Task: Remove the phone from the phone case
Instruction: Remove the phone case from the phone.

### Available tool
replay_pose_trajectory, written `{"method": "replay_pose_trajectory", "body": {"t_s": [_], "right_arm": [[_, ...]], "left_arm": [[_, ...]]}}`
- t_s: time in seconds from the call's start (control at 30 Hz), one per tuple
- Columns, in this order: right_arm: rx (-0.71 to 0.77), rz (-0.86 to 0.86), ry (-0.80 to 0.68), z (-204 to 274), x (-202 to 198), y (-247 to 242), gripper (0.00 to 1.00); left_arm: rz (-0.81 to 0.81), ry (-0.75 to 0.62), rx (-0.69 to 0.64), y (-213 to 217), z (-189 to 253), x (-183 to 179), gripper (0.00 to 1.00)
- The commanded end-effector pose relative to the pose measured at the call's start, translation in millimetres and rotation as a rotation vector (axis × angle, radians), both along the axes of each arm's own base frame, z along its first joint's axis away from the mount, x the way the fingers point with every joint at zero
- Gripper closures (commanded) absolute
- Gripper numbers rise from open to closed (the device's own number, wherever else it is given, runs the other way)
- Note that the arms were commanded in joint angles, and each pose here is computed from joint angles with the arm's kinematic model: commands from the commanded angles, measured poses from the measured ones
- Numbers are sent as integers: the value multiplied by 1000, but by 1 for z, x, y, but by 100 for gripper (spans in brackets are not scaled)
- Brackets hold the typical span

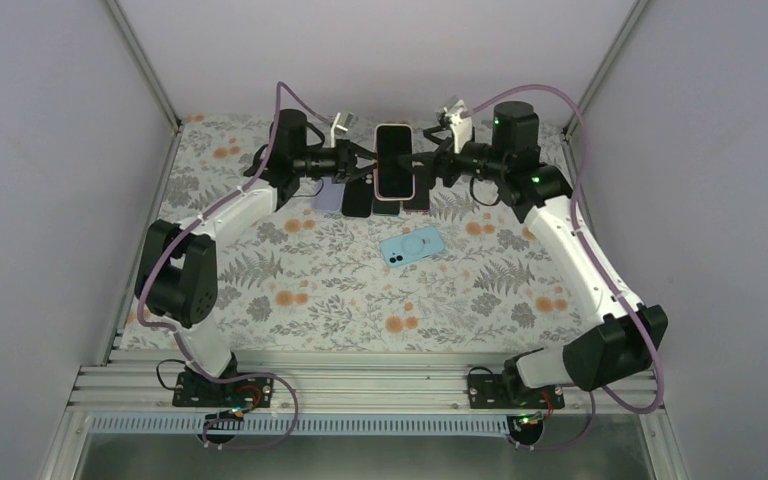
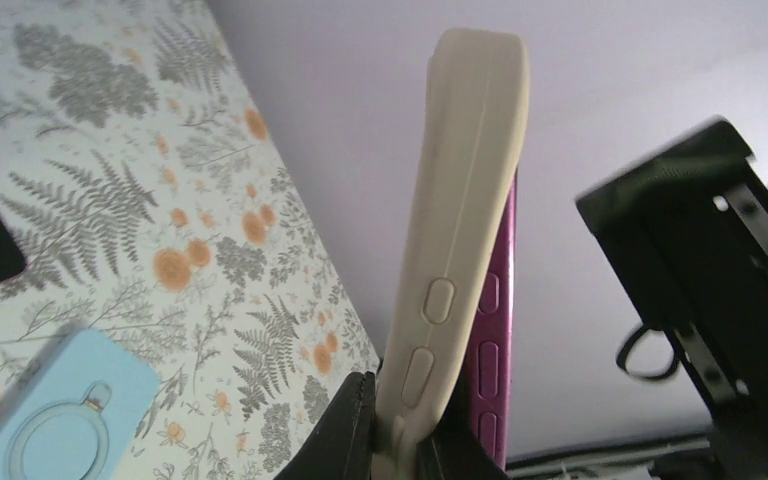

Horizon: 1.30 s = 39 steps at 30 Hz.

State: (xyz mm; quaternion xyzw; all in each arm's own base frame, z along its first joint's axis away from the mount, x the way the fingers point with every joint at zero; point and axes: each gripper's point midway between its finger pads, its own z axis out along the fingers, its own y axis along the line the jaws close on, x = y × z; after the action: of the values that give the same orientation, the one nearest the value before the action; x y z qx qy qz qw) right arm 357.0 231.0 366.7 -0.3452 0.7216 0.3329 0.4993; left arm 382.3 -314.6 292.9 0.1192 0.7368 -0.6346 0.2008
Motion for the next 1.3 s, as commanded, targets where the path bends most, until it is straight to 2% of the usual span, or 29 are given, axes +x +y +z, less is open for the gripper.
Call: {"method": "replay_pose_trajectory", "body": {"t_s": [0.0,0.1,0.53,0.67,0.83,1.27], "right_arm": [[-112,-13,-43,-21,-8,7,10],[-159,-4,-64,-30,-16,20,6],[-371,-126,-186,-69,-13,46,9],[-405,-128,-213,-76,-13,56,9],[-441,-154,-249,-80,-9,62,15],[-512,-230,-283,-93,9,59,17]], "left_arm": [[83,39,-4,9,11,15,98],[110,67,-1,13,7,19,98],[240,260,27,33,-20,34,98],[242,267,25,34,-21,34,98],[243,271,24,34,-21,33,98],[240,263,13,35,-17,30,98]]}}
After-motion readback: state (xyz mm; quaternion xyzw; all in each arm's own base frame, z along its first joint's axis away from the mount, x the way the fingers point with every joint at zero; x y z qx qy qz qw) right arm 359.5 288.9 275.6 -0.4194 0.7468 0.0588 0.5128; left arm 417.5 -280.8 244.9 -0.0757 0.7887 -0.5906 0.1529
